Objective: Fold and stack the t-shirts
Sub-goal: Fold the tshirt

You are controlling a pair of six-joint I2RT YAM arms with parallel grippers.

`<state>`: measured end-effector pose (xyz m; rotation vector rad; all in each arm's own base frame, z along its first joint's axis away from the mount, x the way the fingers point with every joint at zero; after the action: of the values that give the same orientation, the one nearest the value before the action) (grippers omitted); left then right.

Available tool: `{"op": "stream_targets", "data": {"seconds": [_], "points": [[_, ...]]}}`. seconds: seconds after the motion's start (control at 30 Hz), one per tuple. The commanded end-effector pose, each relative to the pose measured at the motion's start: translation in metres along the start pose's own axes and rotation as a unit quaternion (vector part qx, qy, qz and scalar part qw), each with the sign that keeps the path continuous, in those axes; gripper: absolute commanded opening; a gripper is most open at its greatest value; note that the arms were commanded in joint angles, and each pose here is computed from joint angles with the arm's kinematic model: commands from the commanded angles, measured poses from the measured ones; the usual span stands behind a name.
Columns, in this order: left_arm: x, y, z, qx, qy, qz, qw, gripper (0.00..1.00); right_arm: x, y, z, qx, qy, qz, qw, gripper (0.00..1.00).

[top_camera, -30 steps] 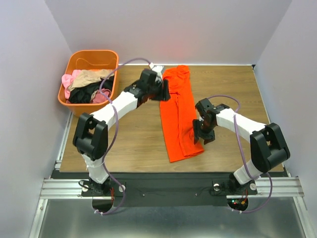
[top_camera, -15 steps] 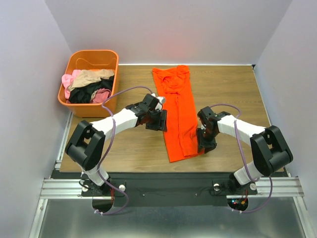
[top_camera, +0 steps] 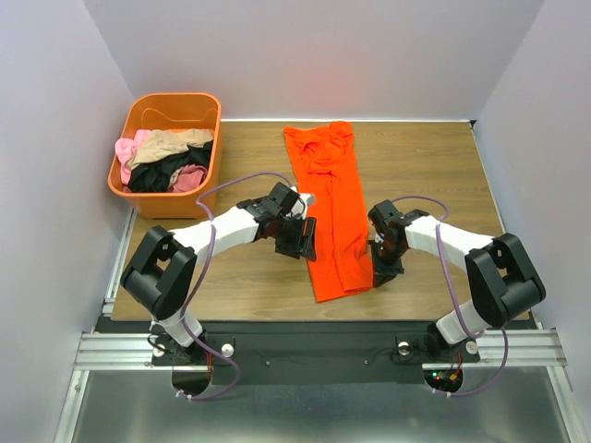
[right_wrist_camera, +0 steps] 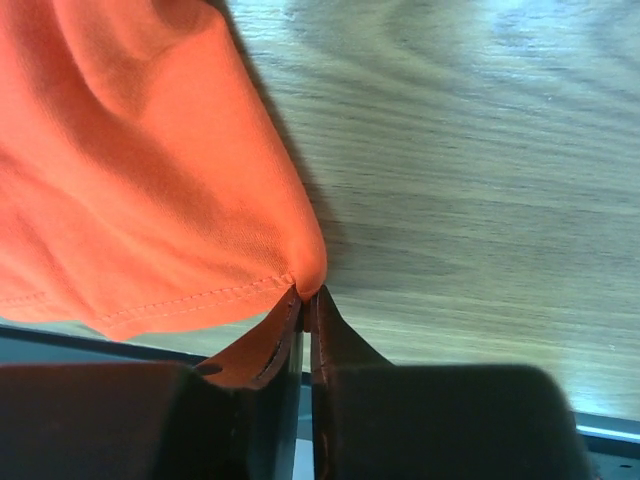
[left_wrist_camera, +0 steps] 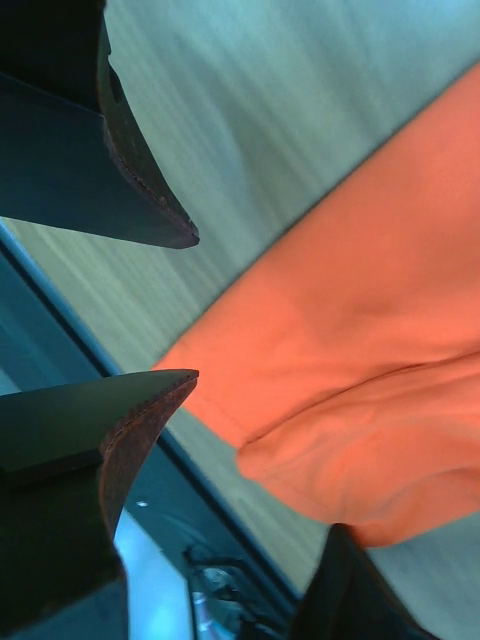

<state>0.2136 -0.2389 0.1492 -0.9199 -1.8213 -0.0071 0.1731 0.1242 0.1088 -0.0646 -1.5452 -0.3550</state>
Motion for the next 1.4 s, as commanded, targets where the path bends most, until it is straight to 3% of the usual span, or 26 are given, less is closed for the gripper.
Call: {"op": "stream_targets", "data": {"seconds": [0.0, 0.27, 0.4, 0.6, 1.37], "points": [[-0.002, -0.015, 0.014, -0.004, 0.033, 0.043, 0.999, 0.63, -0.002, 0.009, -0.007, 0.013, -0.004, -0.015, 1.000, 0.07], [-0.024, -0.030, 0.032, 0.002, 0.085, 0.053, 0.995, 0.63, -0.001, 0.016, -0.016, 0.027, -0.003, -0.017, 0.999, 0.02], [-0.026, -0.033, 0.042, 0.025, 0.114, 0.020, 0.993, 0.63, 0.001, 0.017, -0.012, 0.026, 0.009, -0.026, 0.999, 0.02], [-0.017, -0.032, 0.056, 0.049, 0.104, -0.035, 0.993, 0.63, 0.006, 0.017, -0.011, 0.026, 0.001, -0.032, 0.999, 0.02], [-0.048, -0.046, 0.058, 0.014, 0.128, 0.015, 0.992, 0.66, 0.011, 0.013, -0.005, 0.023, -0.005, -0.040, 0.999, 0.02]]}}
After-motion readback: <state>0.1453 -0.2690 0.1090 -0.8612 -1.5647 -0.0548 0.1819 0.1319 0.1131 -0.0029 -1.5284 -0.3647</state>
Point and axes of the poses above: each gripper's point midway between its finger pads, its own x axis back along the fingers, its own y axis along the line the jaws close on, z = x × y, the point moved 9 cm from there along x, back along the fingers, and after that the axes turned 14 degrees about -x, right-handed, at the moved point
